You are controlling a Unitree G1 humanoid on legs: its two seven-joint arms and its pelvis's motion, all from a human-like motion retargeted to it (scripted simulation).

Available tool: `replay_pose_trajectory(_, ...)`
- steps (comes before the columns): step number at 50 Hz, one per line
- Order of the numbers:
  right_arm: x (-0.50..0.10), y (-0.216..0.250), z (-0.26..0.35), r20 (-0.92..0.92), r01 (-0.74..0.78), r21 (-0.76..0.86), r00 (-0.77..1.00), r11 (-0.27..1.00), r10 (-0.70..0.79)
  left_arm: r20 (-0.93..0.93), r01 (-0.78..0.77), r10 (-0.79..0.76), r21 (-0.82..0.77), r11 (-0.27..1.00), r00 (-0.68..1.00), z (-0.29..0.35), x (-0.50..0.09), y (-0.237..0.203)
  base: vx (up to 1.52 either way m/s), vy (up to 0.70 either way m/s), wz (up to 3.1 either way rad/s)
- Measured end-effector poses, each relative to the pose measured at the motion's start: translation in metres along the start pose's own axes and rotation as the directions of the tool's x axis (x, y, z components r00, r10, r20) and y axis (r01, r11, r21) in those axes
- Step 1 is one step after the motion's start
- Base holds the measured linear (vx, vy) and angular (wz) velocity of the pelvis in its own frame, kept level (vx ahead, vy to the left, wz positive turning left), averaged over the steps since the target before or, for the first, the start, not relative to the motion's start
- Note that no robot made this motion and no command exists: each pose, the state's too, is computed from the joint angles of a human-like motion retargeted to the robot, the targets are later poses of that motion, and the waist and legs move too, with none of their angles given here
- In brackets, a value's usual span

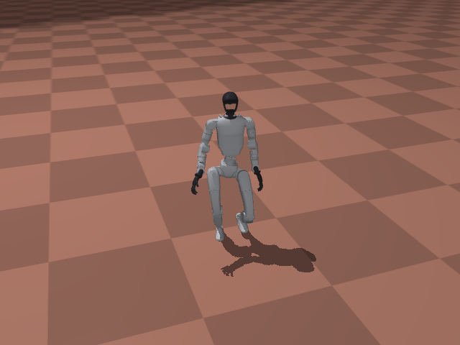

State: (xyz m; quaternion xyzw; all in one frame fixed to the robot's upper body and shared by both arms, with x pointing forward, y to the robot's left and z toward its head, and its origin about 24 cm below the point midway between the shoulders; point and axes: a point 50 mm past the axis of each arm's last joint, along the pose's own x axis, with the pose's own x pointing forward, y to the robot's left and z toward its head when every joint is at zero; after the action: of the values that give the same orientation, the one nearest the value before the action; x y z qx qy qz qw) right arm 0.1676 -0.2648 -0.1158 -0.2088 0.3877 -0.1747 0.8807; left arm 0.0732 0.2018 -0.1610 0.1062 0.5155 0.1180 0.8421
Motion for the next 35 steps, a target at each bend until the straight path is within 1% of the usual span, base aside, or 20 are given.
replay_pose_trajectory(5,0.009,0.01,0.047,0.145,-0.054,-0.055,0.988,0.997,0.061,-0.002,-0.034,0.034,-0.093,0.995,0.999,-0.011,-0.006,0.005,0.66,0.04,0.61)
replay_pose_trajectory(10,0.009,0.03,0.086,0.263,-0.1,-0.147,0.955,0.984,0.136,-0.04,-0.076,0.071,-0.14,0.987,0.997,-0.023,-0.01,0.012,0.66,0.12,0.48)
replay_pose_trajectory(15,0.001,0.05,0.073,0.231,-0.163,-0.187,0.951,0.969,0.205,-0.125,-0.086,0.067,-0.157,0.984,0.99,-0.046,-0.017,0.009,0.73,0.15,0.38)
replay_pose_trajectory(17,-0.006,0.06,0.055,0.174,-0.219,-0.186,0.952,0.958,0.252,-0.158,-0.087,0.062,-0.157,0.984,0.985,-0.053,-0.018,0.016,0.77,0.17,0.8)
replay_pose_trajectory(20,-0.015,0.071,0.029,0.093,-0.293,-0.167,0.946,0.941,0.311,-0.16,-0.069,0.043,-0.161,0.985,0.986,-0.052,-0.015,0.019,0.71,0.11,0.98)
replay_pose_trajectory(23,-0.02,0.07,0.012,0.047,-0.312,-0.144,0.946,0.939,0.321,-0.098,-0.044,0.031,-0.135,0.99,0.995,-0.033,-0.008,0.021,0.71,0.05,0.81)
replay_pose_trajectory(27,-0.022,0.057,-0.008,0.013,-0.262,-0.12,0.964,0.958,0.265,0.036,-0.031,0.034,-0.071,0.997,0.999,0.008,0.005,0.028,0.72,0.0,0.69)
replay_pose_trajectory(31,-0.027,0.04,-0.032,-0.042,-0.194,-0.096,0.981,0.976,0.19,0.212,-0.062,0.064,-0.016,0.998,0.975,0.065,0.015,0.041,0.71,-0.07,0.71)
replay_pose_trajectory(35,-0.035,0.025,-0.065,-0.156,-0.144,-0.075,0.979,0.987,0.131,0.389,-0.112,0.096,0.017,0.994,0.916,0.126,0.018,0.054,0.67,-0.09,0.65)
